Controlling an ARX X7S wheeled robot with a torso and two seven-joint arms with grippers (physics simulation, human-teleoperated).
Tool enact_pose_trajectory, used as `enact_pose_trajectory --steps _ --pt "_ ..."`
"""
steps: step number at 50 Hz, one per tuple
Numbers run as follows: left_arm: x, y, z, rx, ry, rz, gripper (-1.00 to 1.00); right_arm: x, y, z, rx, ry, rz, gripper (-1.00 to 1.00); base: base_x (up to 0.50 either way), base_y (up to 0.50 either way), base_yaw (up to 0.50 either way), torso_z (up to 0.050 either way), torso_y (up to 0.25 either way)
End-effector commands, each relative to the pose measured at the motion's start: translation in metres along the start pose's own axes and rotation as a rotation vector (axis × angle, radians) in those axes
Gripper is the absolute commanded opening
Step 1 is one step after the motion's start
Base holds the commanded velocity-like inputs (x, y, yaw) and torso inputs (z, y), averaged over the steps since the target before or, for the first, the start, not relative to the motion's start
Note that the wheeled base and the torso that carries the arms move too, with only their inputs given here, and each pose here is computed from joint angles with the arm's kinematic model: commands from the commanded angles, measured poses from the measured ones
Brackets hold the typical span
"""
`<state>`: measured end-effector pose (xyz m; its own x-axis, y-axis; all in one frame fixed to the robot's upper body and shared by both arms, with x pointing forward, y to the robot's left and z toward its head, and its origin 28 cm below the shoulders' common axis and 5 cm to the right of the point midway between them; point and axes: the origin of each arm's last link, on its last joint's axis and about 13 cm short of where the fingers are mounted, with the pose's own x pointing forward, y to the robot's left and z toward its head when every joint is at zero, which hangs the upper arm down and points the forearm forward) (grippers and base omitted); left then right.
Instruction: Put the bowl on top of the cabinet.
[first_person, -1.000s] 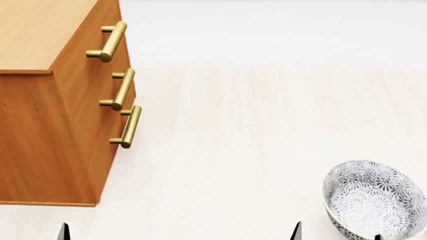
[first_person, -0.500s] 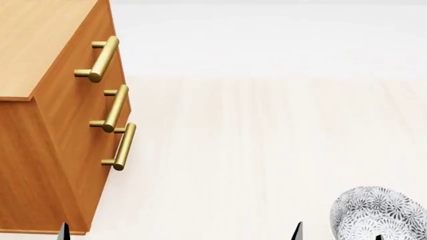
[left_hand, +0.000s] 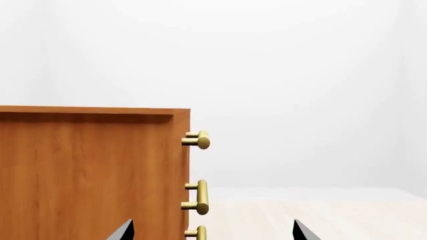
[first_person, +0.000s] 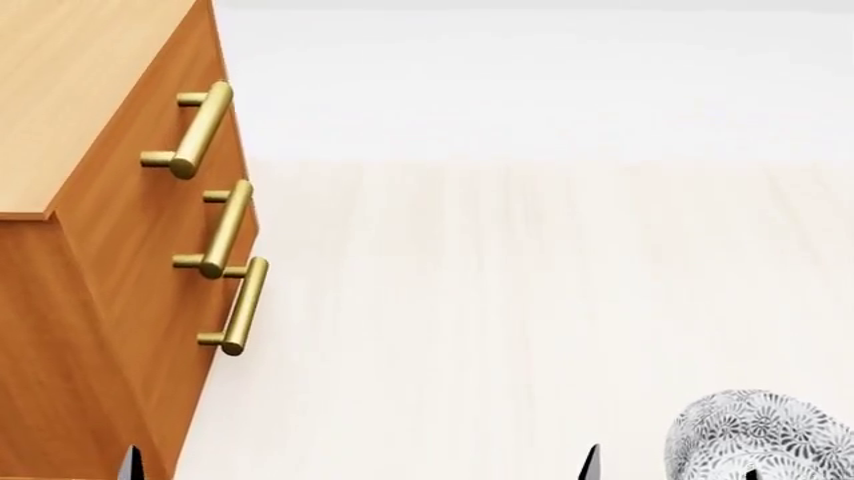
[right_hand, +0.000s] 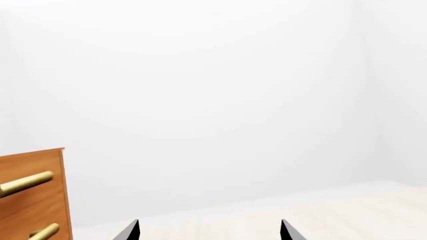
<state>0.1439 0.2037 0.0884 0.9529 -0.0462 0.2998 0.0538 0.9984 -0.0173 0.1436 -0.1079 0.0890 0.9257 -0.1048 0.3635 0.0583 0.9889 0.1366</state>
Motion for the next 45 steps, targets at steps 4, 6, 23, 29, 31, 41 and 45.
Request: enact_pose_trajectory --steps 4,6,23,29,31,41,45 --pt "0.0 0.0 0.0 0.001 0.0 0.002 1.0 0.0 0.0 0.0 -0.004 -0.005 -0.005 1.0 0.04 0.0 0.0 0.0 0.0" --pt "0.0 0.0 0.0 0.002 0.0 0.002 1.0 0.0 0.0 0.0 -0.004 -0.008 -0.006 1.0 0.0 0.0 0.0 0.0 0.0" --pt "0.0 0.001 0.0 0.002 -0.001 0.004 1.0 0.002 -0.005 0.01 0.047 -0.104 -0.165 1.0 0.0 0.0 0.0 0.0 0.0" --pt "0.0 0.0 0.0 0.002 0.0 0.003 1.0 0.003 -0.011 0.015 0.059 -0.168 -0.318 1.0 0.0 0.0 0.0 0.0 0.0" --pt "0.0 0.001 0.0 0.002 0.0 0.004 1.0 0.005 -0.012 0.016 0.026 -0.172 -0.393 1.0 0.0 0.0 0.0 0.0 0.0" --pt "0.001 0.0 -0.001 0.0 0.004 0.003 1.0 0.013 -0.017 0.028 0.03 -0.125 -0.65 1.0 0.0 0.0 0.0 0.0 0.0" --pt "0.001 0.001 -0.001 -0.002 0.005 0.003 1.0 0.015 -0.021 0.032 0.032 -0.1 -0.663 1.0 0.0 0.0 0.0 0.0 0.0"
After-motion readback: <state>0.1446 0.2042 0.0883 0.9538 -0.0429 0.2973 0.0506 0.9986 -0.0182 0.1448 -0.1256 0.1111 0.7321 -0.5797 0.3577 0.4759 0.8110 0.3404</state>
